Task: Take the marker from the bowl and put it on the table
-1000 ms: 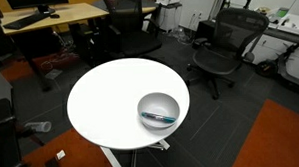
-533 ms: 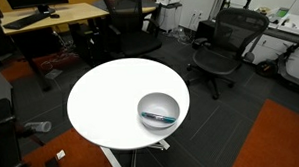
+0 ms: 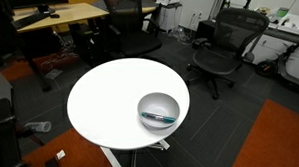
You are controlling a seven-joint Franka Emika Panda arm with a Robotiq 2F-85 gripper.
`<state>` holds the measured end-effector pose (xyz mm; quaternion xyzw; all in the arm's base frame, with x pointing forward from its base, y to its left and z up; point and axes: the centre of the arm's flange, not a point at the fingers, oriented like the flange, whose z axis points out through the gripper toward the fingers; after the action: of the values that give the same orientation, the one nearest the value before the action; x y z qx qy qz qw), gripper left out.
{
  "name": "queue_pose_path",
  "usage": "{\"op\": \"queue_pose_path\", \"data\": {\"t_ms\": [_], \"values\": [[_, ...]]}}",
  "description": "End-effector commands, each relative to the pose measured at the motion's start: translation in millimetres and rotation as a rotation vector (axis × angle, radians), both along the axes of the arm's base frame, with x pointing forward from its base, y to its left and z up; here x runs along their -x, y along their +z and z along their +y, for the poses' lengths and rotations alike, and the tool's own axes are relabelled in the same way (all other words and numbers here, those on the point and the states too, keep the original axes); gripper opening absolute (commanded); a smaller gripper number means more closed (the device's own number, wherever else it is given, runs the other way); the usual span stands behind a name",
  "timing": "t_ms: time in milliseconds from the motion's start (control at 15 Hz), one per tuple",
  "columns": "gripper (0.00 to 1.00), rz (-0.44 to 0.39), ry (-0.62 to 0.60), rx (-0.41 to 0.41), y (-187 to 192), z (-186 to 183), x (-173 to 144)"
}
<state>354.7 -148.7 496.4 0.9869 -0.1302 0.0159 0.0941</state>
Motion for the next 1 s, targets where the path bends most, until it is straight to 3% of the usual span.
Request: {"op": "queue_pose_path", "data": {"t_ms": [0, 400, 933], "values": [[1.0, -0.059, -0.048, -0.024, 2.0, -10.0, -28.4], [1.0, -0.153, -0.192, -0.068, -7.6, -24.1, -72.9], [1.0, -0.213, -0.356, -0.132, -55.9, -36.2, -132.1]]}}
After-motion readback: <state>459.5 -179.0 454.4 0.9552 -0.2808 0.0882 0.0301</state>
